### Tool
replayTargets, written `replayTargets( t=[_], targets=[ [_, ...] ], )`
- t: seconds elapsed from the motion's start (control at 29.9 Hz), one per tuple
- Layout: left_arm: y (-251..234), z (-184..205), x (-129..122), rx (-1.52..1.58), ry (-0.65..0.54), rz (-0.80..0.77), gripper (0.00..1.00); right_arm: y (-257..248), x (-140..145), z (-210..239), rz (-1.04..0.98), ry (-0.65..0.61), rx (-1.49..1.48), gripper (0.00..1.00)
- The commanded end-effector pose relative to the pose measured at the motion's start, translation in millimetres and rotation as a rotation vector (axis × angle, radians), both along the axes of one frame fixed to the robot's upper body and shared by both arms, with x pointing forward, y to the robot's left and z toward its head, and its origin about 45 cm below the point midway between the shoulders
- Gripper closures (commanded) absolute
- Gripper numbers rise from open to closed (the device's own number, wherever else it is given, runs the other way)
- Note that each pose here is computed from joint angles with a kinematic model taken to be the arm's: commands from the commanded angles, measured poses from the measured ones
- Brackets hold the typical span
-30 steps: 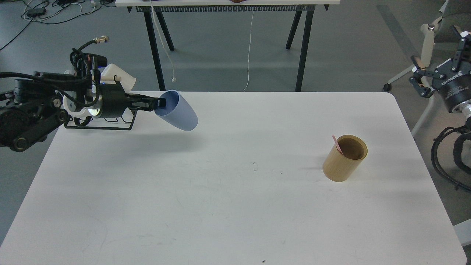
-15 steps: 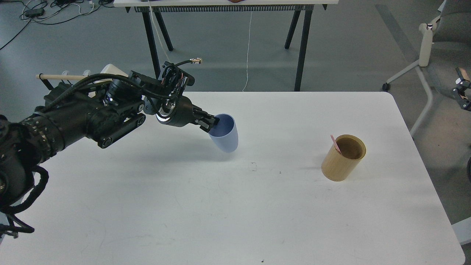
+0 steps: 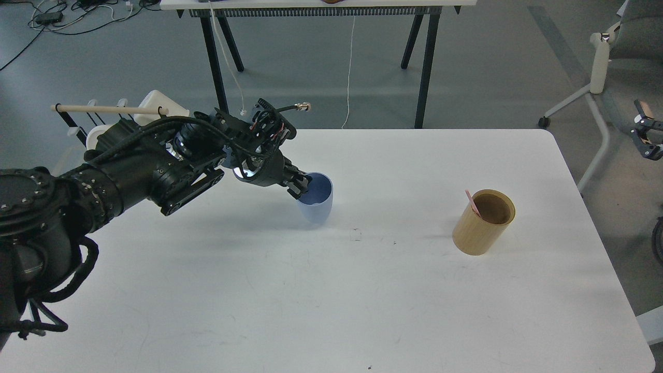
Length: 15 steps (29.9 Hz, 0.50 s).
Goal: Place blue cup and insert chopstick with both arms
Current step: 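Lift the blue cup with the left gripper and carry it toward table center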
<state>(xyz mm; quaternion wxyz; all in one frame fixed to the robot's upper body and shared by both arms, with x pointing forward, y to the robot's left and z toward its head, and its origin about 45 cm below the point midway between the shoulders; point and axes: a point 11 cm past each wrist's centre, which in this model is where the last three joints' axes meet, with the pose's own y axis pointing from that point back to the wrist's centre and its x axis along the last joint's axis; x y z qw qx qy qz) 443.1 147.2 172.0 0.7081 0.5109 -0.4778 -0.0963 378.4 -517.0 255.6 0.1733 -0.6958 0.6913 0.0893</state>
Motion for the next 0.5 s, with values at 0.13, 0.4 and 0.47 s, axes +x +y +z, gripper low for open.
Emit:
replayTargets(
  t=[0.13, 0.4, 0.47],
  targets=[
    [-32.8, -8.3, -10.6, -0.018, 0.017, -0.054, 1.00, 0.6, 0.2, 0.0, 0.002, -0.001, 0.001, 0.01],
    [-38.1, -11.2, -11.0, -0.017, 0.019, -0.052, 0.99, 1.7, 0.7, -0.6, 0.002, -0.001, 0.004, 0.01],
    [-37.3, -11.2, -10.9, -0.018, 0.022, -0.048, 0.96, 1.8, 0.6, -0.9, 0.003, 0.000, 0.004, 0.01]
  ],
)
